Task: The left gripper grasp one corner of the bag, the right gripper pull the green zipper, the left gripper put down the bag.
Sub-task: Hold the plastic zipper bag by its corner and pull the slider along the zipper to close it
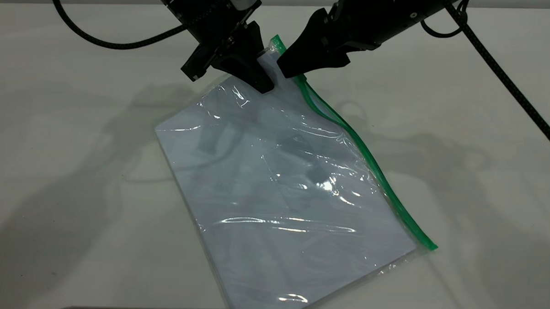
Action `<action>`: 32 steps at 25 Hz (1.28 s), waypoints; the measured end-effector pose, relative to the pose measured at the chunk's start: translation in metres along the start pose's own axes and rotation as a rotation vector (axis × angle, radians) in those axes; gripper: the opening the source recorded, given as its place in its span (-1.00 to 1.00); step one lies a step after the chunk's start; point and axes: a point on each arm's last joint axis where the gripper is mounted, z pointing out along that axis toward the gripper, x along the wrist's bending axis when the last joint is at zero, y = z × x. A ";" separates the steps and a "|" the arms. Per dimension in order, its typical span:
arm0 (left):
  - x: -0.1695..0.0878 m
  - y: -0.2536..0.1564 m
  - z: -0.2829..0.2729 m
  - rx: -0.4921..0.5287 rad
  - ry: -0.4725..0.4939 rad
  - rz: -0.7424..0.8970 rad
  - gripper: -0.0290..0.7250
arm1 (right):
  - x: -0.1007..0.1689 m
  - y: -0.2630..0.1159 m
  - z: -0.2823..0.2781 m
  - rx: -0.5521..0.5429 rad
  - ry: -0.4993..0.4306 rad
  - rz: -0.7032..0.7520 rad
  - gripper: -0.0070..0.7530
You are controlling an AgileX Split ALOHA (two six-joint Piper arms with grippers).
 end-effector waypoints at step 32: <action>0.000 0.000 0.000 0.002 0.004 -0.120 -0.78 | -0.012 -0.010 0.008 0.017 -0.088 0.059 -0.62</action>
